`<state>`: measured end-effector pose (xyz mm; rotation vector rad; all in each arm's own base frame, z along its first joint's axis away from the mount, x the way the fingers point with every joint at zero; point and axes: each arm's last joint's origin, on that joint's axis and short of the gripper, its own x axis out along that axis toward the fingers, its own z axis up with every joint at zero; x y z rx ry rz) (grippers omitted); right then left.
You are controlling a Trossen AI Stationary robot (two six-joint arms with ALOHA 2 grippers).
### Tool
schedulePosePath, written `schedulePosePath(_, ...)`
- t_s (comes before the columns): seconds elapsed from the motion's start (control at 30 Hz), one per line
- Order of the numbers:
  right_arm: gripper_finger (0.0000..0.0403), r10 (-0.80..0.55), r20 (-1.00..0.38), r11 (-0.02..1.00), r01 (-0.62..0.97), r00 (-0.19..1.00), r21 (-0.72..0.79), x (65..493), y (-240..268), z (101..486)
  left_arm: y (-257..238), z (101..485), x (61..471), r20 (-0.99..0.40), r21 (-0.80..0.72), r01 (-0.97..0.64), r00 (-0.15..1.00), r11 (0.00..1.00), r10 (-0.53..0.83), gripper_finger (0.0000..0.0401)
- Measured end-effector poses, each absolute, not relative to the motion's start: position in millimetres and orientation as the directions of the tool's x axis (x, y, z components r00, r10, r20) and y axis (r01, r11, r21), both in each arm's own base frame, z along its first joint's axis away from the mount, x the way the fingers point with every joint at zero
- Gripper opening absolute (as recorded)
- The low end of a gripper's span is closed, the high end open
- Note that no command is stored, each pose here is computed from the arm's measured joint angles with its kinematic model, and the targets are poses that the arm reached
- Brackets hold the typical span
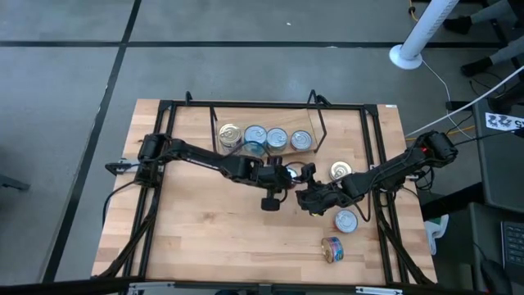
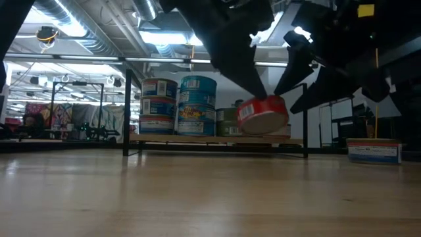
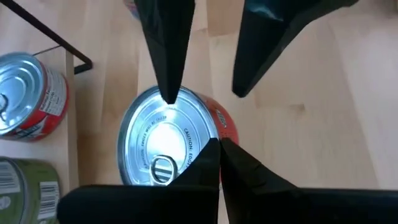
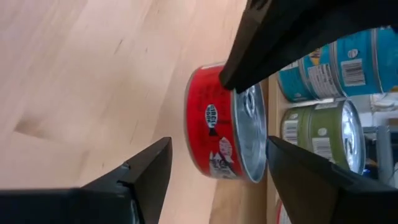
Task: Stack canned seafood by type on shelf
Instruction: Stack the top red tuna can on top of the other red tuna can on the shelf
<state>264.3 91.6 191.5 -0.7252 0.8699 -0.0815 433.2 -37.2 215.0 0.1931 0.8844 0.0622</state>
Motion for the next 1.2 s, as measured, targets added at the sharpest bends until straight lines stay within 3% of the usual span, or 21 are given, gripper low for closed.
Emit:
schedulePosePath(0.6,0.0253,-0.438,-0.593,0.679,-0.183,0.676,-0.711,267,90,195,-33,245,425,-0.725,0.073,0.044,0.689,0.996,0.023,0.0)
schedulePosePath(0.73,0.0222,-0.427,-0.581,0.688,-0.169,0.692,-0.706,269,91,197,-33,246,424,-0.725,0.063,0.054,0.689,0.997,0.009,0.0)
schedulePosePath(0.97,0.0129,-0.403,-0.598,0.695,-0.193,0.693,-0.692,269,92,196,-32,246,425,-0.723,0.065,0.051,0.691,0.997,0.012,0.0002)
schedulePosePath(1.2,0.0126,-0.395,-0.599,0.702,-0.191,0.697,-0.686,269,92,196,-33,248,423,-0.725,0.046,0.04,0.689,0.998,0.006,0.0051)
